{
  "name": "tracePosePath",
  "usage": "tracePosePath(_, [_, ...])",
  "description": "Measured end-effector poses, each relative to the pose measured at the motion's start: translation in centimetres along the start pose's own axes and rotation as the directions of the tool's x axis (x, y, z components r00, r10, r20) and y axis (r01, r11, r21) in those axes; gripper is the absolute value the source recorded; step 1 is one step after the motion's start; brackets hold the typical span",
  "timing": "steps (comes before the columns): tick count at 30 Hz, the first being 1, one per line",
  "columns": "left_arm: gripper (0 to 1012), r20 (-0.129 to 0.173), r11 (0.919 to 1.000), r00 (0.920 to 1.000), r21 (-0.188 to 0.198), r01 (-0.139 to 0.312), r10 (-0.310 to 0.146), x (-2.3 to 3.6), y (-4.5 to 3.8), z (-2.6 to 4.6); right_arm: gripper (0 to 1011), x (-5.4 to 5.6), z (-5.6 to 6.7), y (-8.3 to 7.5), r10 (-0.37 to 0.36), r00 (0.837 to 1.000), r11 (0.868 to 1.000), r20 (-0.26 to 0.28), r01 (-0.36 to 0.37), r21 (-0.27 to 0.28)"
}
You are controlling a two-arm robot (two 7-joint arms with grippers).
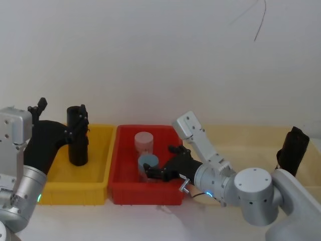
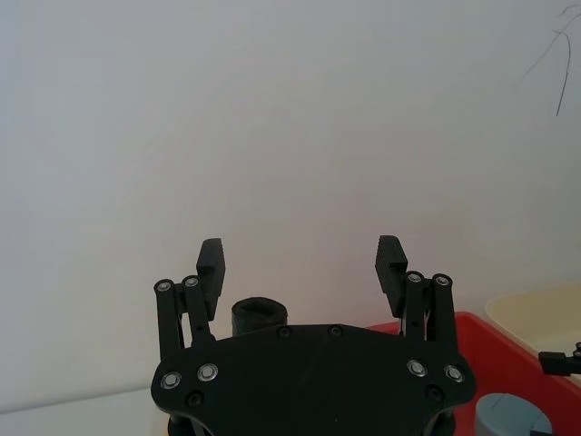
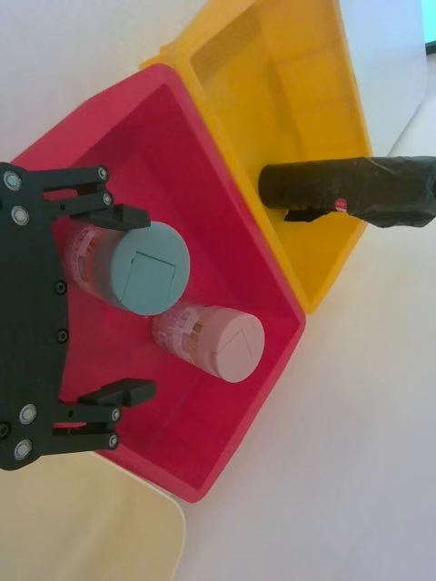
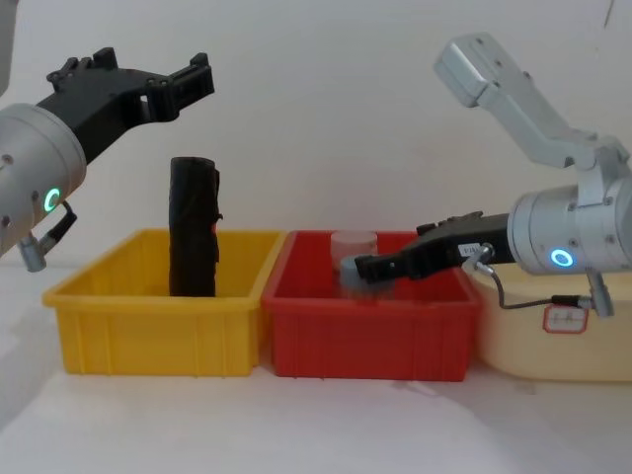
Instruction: Pick up the garbage bag with the one hand and transfer it to the other hand.
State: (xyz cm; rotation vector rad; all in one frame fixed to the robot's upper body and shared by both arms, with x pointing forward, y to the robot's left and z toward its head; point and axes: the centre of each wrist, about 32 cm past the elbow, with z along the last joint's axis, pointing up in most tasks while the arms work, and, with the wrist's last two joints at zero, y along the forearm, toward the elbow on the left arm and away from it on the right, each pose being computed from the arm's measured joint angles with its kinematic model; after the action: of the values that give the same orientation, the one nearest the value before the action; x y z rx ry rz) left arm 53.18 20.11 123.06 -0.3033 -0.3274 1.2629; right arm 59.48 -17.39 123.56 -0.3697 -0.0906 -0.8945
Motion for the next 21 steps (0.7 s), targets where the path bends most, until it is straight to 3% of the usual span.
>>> tracePosePath(21, [1000, 0.0, 1.0, 1.0, 0.001, -0.001, 0.001, 0.0, 0.02, -0.02, 1002, 0.2, 0.3, 1.4, 0.035, 0.999, 0.999, -0.034, -0.036, -0.014])
